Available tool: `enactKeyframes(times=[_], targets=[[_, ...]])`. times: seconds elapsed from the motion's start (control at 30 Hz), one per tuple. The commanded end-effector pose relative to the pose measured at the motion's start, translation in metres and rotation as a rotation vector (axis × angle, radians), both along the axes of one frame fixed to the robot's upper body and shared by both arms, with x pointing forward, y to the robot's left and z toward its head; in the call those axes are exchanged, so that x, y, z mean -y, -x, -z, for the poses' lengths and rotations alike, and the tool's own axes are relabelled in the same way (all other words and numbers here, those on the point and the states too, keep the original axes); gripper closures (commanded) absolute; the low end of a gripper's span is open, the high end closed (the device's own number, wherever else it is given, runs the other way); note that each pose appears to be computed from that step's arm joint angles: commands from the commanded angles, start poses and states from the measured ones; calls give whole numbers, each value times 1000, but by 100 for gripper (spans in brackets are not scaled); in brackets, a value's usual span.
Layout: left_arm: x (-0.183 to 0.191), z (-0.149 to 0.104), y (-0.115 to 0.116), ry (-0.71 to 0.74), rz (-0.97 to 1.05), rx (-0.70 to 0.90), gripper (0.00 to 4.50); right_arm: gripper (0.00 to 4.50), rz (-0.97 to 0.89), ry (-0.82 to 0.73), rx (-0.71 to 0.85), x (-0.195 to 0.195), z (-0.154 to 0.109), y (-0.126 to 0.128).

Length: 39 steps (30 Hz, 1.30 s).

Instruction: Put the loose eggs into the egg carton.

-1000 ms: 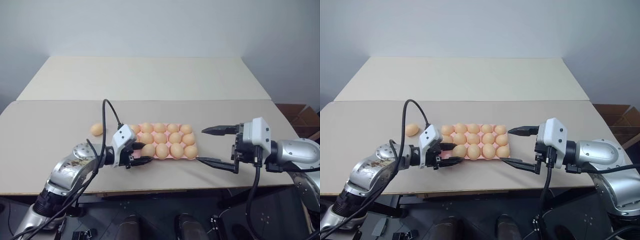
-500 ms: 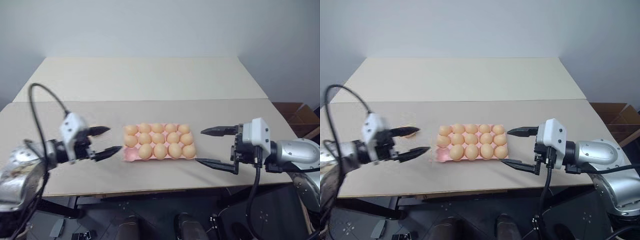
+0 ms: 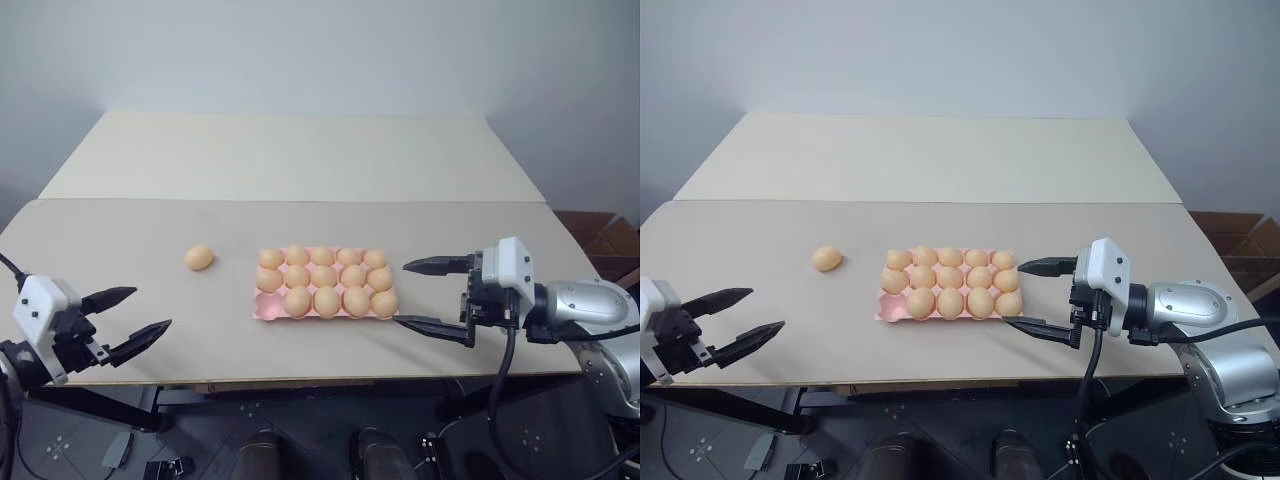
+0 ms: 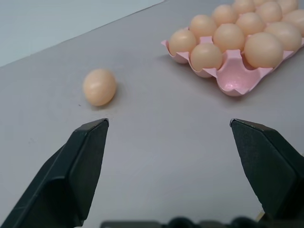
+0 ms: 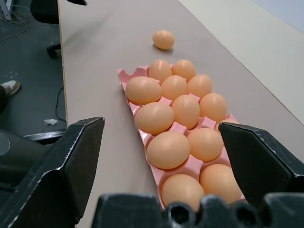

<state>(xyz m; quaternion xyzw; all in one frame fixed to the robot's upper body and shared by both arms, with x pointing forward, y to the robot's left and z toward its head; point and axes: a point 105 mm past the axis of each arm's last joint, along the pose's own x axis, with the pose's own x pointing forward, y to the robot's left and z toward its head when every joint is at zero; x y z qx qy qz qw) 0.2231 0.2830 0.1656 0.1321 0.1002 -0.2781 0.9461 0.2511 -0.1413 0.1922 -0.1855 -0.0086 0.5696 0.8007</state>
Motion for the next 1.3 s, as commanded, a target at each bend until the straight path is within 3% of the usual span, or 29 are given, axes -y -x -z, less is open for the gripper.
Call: enactKeyframes(times=[0.03,0.2,0.33,0.6,0.73,0.87,0.93,1.1,1.2,1.3], targets=[[0,-5,-18,-6,-79,-25,4,0,-15,-5,56,-2,-11,0],[-7,-4,-68,-5,-220,-29,4,0,-20,-8,66,-6,-12,-2],[3,2,-104,30,-186,-39,4,0,-28,-10,88,-12,-15,-1],[11,37,-153,3,-151,-156,4,0,-30,-33,117,-17,-24,5],[14,43,-165,10,-146,-167,100,0,-15,-41,123,-16,-26,7],[19,44,-168,13,-111,-168,232,0,4,-53,126,-15,-29,8],[18,43,-168,13,-113,-154,270,0,12,-59,127,-14,-29,8],[21,16,-156,-19,-11,-26,275,0,16,-63,128,-15,-30,8],[41,-7,-124,-64,213,33,275,0,16,-63,125,-15,-29,9],[69,-10,-92,-68,402,0,275,0,15,-61,123,-15,-27,10]])
